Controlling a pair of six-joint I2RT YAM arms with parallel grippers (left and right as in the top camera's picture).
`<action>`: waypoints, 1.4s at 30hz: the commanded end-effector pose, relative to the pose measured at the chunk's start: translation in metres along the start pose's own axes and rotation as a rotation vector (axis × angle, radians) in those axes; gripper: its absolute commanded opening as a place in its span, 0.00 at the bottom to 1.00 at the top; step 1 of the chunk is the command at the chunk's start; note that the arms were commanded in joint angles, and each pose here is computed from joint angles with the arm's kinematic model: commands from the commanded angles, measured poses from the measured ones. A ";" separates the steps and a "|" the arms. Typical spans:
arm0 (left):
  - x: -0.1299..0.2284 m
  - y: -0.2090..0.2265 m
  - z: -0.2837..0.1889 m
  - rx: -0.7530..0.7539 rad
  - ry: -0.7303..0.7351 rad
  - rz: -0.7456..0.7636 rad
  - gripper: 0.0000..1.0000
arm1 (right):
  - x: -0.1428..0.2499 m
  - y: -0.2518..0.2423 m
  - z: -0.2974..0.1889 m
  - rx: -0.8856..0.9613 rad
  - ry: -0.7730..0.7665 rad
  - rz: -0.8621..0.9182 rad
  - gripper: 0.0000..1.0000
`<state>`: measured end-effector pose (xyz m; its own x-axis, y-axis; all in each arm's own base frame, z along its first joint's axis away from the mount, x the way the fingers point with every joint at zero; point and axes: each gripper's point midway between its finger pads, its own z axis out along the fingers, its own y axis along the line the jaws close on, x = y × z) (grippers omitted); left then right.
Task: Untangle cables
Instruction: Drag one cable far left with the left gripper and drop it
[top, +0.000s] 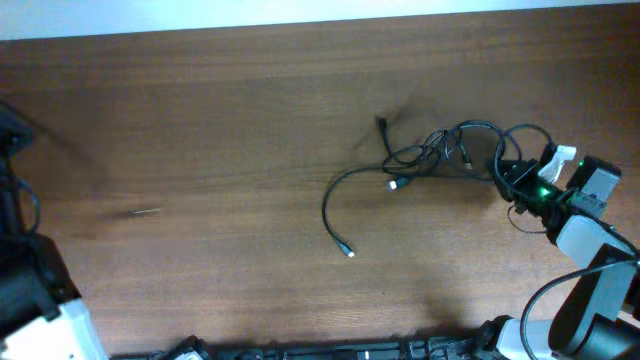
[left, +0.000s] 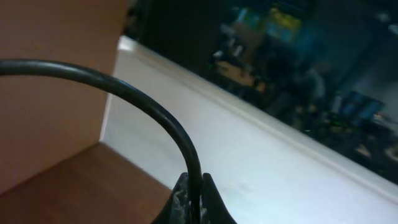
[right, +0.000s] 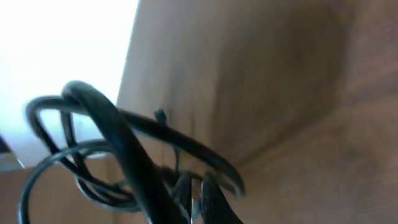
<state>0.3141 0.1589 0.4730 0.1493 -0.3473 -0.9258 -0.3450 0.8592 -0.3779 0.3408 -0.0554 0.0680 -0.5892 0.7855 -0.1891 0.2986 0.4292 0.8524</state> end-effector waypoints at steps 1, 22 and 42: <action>0.011 0.023 0.026 -0.083 0.027 -0.022 0.00 | 0.015 -0.011 0.000 0.037 0.047 -0.022 0.12; 0.149 0.068 0.283 0.049 0.215 0.052 0.00 | 0.028 -0.018 -0.001 0.065 0.090 0.041 0.99; 0.239 0.133 0.188 -0.655 0.661 0.257 0.99 | 0.028 -0.018 -0.001 0.064 0.090 0.041 0.99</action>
<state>0.5317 0.1816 0.1303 -0.6007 -0.5725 -0.5580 -0.5629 0.7985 -0.2134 0.3176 -0.0416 0.0466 -0.6358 0.7662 -0.0932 0.3800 0.4159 0.8262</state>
